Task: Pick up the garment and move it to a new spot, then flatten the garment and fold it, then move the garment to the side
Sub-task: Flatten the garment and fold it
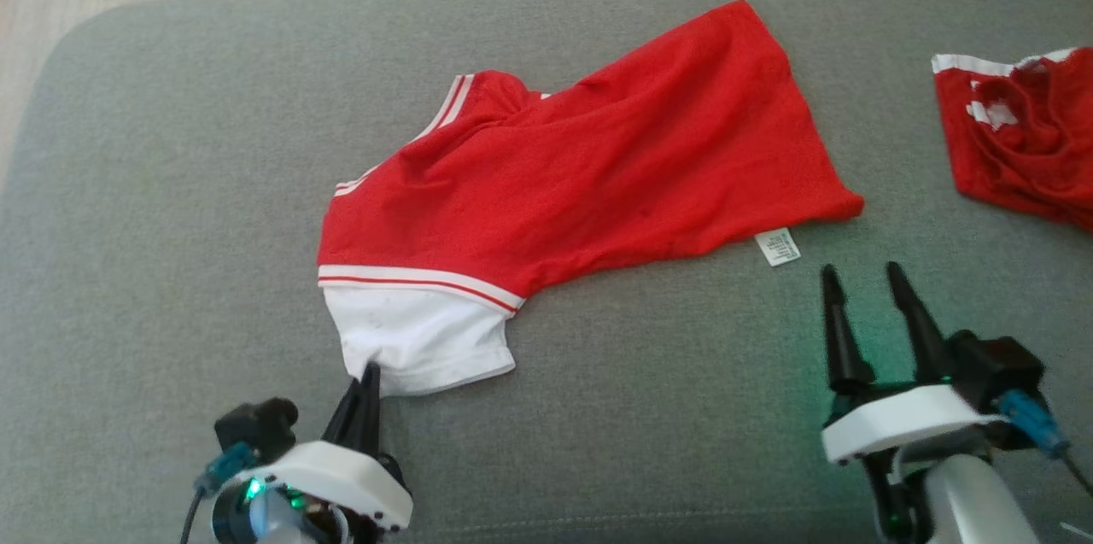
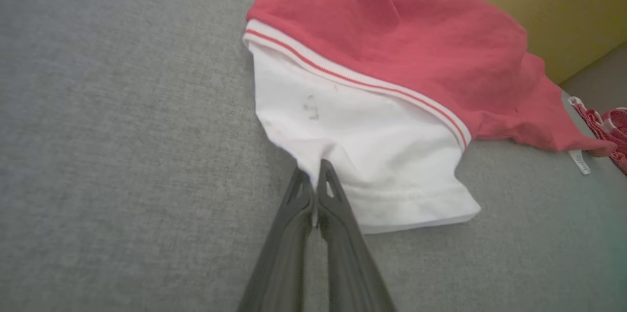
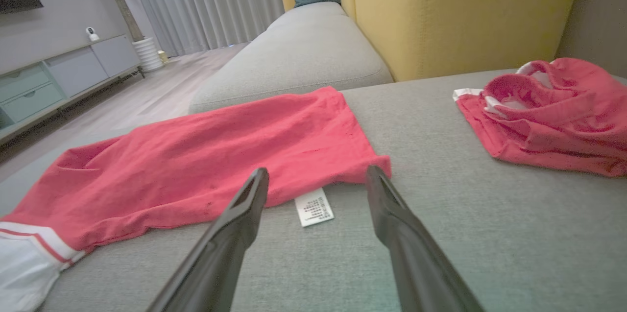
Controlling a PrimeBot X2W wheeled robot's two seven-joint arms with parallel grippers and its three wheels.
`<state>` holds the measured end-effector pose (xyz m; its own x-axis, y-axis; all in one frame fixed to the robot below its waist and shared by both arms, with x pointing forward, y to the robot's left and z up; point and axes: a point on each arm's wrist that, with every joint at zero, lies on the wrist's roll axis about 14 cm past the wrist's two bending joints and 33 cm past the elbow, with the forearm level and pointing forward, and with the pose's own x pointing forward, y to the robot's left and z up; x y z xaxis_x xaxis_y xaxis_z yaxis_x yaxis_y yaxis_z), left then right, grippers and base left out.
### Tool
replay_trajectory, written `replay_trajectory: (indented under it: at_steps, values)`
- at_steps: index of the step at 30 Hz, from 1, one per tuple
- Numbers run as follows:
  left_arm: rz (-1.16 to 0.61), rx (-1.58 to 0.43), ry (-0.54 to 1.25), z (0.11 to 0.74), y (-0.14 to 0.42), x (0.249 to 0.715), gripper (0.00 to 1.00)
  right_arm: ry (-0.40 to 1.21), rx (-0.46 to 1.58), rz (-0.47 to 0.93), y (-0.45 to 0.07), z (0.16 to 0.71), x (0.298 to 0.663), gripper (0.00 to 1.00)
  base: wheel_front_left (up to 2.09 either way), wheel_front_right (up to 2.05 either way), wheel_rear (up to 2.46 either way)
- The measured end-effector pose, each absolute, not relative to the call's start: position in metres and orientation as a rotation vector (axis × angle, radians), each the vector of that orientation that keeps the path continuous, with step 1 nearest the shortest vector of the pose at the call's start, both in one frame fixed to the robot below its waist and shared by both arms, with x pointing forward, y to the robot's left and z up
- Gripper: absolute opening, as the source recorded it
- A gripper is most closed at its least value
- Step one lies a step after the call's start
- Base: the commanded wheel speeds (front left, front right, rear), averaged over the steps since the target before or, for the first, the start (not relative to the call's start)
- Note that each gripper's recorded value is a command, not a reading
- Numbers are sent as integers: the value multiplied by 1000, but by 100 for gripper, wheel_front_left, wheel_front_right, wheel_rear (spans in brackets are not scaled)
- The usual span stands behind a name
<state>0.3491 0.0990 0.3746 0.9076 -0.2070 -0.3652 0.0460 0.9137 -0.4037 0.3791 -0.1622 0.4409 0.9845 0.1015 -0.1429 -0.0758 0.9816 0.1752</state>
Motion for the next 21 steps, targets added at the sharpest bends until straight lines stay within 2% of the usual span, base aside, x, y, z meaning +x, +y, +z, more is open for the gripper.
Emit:
replay_trajectory:
  at_steps: [7,11,21]
  values:
    - [-75,-422,224,423,124,369,0,153,134,9,-191,442,398,100,0,0,0]
    - [-29,-427,148,443,140,368,0,213,119,8,-191,431,407,100,0,0,0]
    - [15,-420,132,450,154,363,0,367,121,41,-174,394,424,100,0,0,0]
